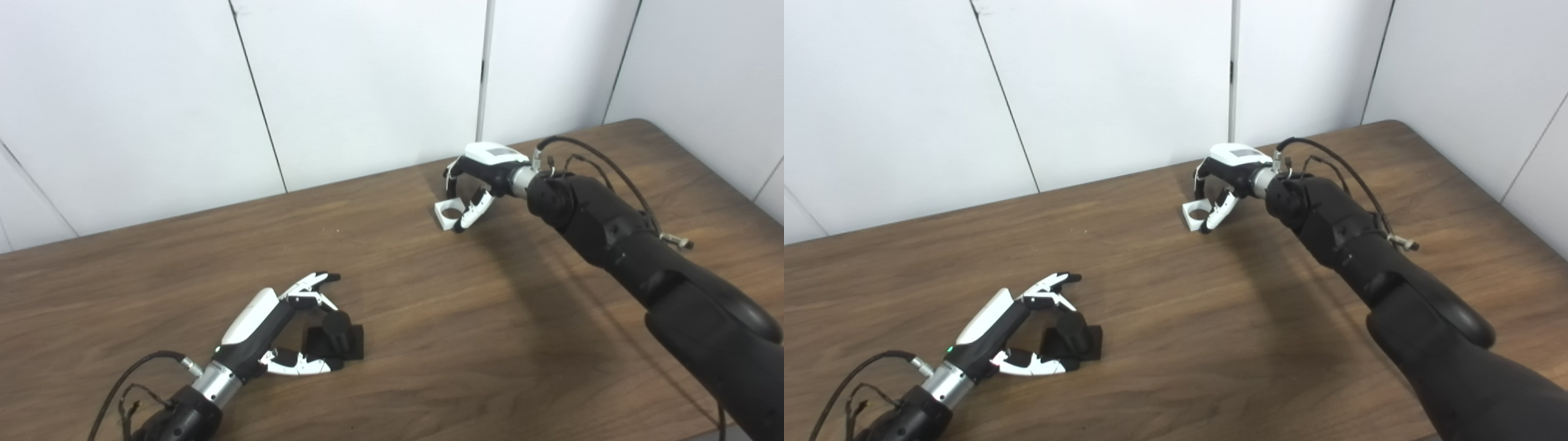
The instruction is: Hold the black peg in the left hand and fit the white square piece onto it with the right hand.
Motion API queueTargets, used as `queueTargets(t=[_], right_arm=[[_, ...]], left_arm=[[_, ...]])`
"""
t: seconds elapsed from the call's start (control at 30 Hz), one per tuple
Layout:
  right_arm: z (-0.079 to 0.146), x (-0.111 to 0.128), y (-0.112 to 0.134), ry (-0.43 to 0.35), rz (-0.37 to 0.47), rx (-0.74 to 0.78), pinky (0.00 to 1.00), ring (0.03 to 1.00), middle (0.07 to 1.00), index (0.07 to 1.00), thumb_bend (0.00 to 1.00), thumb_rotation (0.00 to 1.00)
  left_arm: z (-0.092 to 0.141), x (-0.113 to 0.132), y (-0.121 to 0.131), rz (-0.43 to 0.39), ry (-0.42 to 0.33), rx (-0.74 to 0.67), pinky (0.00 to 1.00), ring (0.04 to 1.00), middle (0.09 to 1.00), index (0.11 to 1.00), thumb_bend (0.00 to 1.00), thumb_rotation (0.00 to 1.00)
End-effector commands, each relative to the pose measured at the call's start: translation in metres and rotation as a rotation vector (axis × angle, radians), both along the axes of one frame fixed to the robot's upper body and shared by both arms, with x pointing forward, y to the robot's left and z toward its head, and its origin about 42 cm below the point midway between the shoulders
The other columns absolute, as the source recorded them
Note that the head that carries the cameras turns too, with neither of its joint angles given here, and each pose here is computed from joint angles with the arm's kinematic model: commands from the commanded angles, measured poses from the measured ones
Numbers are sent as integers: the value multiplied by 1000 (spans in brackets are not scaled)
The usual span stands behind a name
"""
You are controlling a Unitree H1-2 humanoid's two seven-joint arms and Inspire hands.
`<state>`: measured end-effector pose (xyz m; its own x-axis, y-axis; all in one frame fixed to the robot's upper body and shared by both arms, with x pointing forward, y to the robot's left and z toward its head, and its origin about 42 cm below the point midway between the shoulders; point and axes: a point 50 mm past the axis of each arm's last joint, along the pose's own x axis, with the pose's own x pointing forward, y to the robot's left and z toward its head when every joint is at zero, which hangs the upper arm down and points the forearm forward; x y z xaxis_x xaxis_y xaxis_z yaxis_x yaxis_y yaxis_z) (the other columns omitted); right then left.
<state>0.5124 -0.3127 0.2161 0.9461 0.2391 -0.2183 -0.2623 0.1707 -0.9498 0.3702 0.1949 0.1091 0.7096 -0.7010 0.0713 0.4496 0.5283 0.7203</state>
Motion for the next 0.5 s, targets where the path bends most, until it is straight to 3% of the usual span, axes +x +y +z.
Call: queueTargets(t=[0.0,0.47], right_arm=[[11,-1,-10,-13,1,-26,945,937,853,483,517,139],[35,-17,9,-84,107,48,905,936,855,483,515,142]], left_arm=[[-50,-27,19,-7,179,162,873,963,924,494,522,72],[-48,-25,18,-16,171,172,861,958,923,494,522,72]])
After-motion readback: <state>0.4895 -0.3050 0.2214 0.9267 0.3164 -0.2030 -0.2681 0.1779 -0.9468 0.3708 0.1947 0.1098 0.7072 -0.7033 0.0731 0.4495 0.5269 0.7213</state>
